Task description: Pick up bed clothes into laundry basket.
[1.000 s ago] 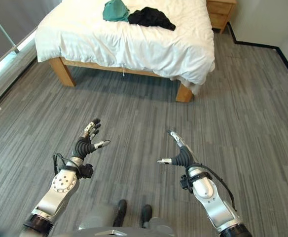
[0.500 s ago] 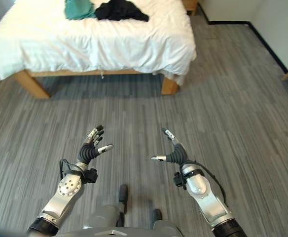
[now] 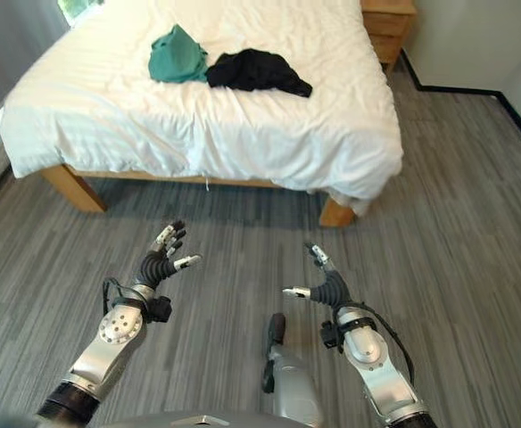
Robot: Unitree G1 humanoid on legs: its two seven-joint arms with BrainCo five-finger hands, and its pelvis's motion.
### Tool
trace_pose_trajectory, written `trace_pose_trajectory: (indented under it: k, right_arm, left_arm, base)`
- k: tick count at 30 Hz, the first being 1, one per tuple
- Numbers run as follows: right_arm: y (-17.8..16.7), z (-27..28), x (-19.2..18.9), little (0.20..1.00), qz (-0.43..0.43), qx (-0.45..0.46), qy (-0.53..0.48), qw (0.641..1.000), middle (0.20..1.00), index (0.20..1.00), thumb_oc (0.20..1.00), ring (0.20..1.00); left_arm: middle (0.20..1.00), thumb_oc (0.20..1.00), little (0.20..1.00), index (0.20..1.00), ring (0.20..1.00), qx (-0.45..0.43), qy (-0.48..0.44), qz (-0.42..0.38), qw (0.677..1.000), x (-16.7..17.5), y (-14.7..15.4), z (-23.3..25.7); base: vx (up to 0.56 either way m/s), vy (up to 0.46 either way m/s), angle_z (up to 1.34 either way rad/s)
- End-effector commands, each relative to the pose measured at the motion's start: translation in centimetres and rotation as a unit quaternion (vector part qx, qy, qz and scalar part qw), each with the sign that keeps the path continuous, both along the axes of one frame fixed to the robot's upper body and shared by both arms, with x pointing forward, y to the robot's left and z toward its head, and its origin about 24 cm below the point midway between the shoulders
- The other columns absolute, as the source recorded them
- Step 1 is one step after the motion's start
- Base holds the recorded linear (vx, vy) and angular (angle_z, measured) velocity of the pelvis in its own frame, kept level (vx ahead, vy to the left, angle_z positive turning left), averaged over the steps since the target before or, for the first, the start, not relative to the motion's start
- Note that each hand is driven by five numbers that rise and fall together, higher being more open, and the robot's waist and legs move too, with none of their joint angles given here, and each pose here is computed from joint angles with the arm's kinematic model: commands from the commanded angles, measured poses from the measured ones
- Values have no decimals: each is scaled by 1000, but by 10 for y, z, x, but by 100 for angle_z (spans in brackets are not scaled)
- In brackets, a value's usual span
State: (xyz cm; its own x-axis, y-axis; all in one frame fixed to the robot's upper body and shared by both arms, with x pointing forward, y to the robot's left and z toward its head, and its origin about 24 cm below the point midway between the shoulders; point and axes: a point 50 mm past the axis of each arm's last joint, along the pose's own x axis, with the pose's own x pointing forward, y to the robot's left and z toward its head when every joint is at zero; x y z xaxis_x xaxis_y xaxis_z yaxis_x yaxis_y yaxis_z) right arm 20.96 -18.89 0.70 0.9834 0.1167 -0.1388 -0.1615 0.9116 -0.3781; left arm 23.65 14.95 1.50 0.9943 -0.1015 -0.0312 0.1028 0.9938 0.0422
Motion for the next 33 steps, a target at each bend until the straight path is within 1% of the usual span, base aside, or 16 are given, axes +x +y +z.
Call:
trace_pose_trajectory:
  k: [1, 2, 4, 5, 7, 10, 11, 12, 17, 18, 19, 20, 22, 23, 29, 33]
  right_arm:
    - [-5, 55, 18, 1000, 14, -31, -139, 990, 1000, 1000, 1000, 1000]
    - [-5, 56, 18, 1000, 14, -31, -139, 990, 1000, 1000, 1000, 1000]
    - [-19, 71, 23, 1000, -14, -77, -178, 981, 1000, 1000, 1000, 1000]
    - [-32, 89, 28, 1000, -44, -115, -219, 968, 1000, 1000, 1000, 1000]
    - [-44, 104, 33, 1000, -69, -152, -253, 953, 1000, 1000, 1000, 1000]
    - [-70, 134, 44, 1000, -109, -251, -299, 914, 1000, 1000, 1000, 1000]
    - [-70, 134, 44, 1000, -109, -252, -300, 914, 1000, 1000, 1000, 1000]
    - [-84, 153, 48, 1000, -126, -300, -318, 891, 1000, 1000, 1000, 1000]
    - [-88, 176, 53, 1000, -137, -354, -354, 855, 1000, 1000, 1000, 1000]
    - [-86, 191, 57, 1000, -143, -367, -379, 838, 1000, 1000, 1000, 1000]
    - [-86, 191, 58, 1000, -142, -367, -380, 837, 1000, 1000, 1000, 1000]
    - [-79, 204, 60, 1000, -135, -366, -404, 827, 1000, 1000, 1000, 1000]
    - [-74, 205, 62, 1000, -125, -367, -408, 827, 1000, 1000, 1000, 1000]
    - [-65, 210, 67, 1000, -99, -391, -414, 816, 1000, 1000, 1000, 1000]
    - [-42, 190, 91, 1000, -43, -384, -374, 843, 1000, 1000, 1000, 1000]
    - [-14, 162, 137, 1000, -18, -344, -297, 891, 1000, 1000, 1000, 1000]
  left_arm:
    - [1000, 1000, 1000, 1000, 1000, -5, -105, -29, 994, 18, -7, 42]
    - [1000, 1000, 1000, 1000, 1000, -5, -106, -29, 994, 18, -6, 42]
    - [1000, 1000, 1000, 1000, 1000, -4, -125, -26, 992, 19, -6, 50]
    - [1000, 1000, 1000, 1000, 1000, -4, -133, -16, 991, 19, -4, 53]
    - [1000, 1000, 1000, 1000, 1000, -2, -133, -13, 991, 18, -3, 52]
    - [1000, 1000, 1000, 1000, 1000, 5, -121, -5, 993, 14, 1, 45]
    - [1000, 1000, 1000, 1000, 1000, 5, -121, -5, 993, 14, 1, 46]
    - [1000, 1000, 1000, 1000, 1000, 8, -112, -6, 994, 12, 4, 42]
    - [1000, 1000, 1000, 1000, 1000, 35, -73, 4, 997, 5, 17, 27]
    - [1000, 1000, 1000, 1000, 1000, 46, -74, 12, 996, 5, 25, 27]
    - [1000, 1000, 1000, 1000, 1000, 45, -74, 13, 996, 5, 25, 27]
    - [1000, 1000, 1000, 1000, 1000, 52, -80, 26, 995, 8, 33, 30]
    - [1000, 1000, 1000, 1000, 1000, 51, -82, 30, 995, 9, 35, 31]
    - [1000, 1000, 1000, 1000, 1000, 51, -83, 38, 995, 10, 38, 31]
    - [1000, 1000, 1000, 1000, 1000, 22, -25, 84, 996, -15, 58, 6]
    - [1000, 1000, 1000, 1000, 1000, -5, 35, 93, 995, -35, 61, -19]
  base:
    - [269, -227, 22]
    - [313, -230, 11]
    - [359, -139, -36]
    - [389, 36, -51]
    - [458, 120, -22]
    - [402, 186, -42]
    - [376, 183, -52]
    - [376, 189, -34]
    - [286, 194, -26]
    - [104, 106, 5]
    - [115, 52, 51]
    - [71, -20, 65]
    - [113, -49, 67]
    - [135, -79, 76]
    - [178, -79, 74]
    - [154, -22, 20]
